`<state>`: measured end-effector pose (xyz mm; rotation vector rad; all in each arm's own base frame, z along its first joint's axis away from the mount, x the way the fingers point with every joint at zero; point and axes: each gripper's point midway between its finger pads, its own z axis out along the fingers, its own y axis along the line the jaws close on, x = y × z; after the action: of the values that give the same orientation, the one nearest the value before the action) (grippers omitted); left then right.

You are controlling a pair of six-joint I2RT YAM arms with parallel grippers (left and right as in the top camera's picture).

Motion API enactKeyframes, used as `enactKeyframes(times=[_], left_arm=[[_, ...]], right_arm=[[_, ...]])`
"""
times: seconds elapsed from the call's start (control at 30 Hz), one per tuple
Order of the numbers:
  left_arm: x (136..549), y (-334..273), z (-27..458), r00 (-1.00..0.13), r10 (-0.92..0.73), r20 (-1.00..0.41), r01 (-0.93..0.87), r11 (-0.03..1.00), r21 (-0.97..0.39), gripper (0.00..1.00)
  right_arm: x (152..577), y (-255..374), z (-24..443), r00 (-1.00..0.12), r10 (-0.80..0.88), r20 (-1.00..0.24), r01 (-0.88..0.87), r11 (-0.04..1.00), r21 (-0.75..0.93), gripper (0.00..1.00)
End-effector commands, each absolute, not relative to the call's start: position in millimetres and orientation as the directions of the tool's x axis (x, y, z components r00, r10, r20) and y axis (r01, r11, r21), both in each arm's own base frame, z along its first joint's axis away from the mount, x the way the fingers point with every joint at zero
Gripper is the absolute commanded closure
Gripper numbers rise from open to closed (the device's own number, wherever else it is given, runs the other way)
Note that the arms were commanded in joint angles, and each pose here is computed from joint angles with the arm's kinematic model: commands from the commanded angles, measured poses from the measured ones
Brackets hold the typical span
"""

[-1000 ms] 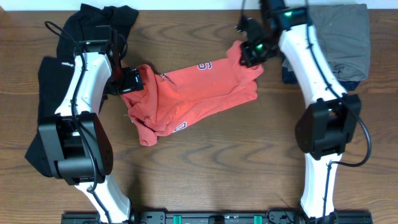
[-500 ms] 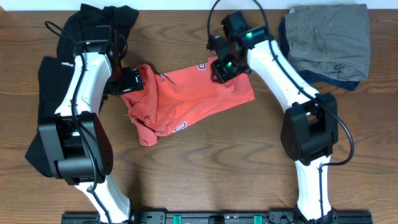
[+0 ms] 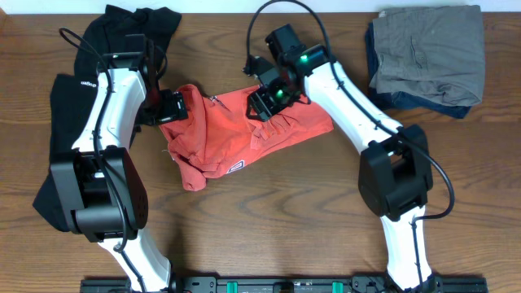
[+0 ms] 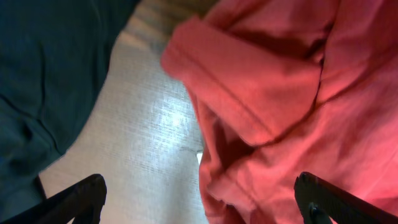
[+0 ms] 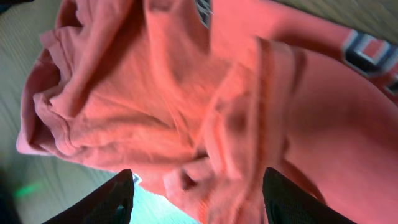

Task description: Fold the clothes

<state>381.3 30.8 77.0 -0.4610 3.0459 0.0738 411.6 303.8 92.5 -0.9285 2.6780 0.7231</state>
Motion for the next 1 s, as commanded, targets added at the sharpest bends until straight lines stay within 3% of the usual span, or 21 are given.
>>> enactKeyframes(times=[0.0,0.17,0.43,0.97], left_arm=[[371,24,78,-0.957,-0.289,-0.021,-0.289,0.957,-0.010,0.02],[357,8,68,-0.964,-0.259,0.064,-0.267,0.949,-0.169,0.02],[348,-9,33,-0.961,-0.265,0.082,-0.276,0.878,-0.391,0.02],[363,-37,23,-0.971,-0.237,-0.021,-0.179,0.787,-0.591,0.02]], right_arm=[[435,275,127,-0.791,-0.455,-0.408,-0.601,0.704,0.380,0.36],[451,230,131,-0.846,-0.383,-0.372,-0.517,0.762,0.390,0.34],[456,179,125,-0.889,-0.332,-0.315,-0.440,0.809,0.390,0.33],[456,173,124,-0.892,-0.329,-0.309,-0.433,0.819,0.378,0.28]])
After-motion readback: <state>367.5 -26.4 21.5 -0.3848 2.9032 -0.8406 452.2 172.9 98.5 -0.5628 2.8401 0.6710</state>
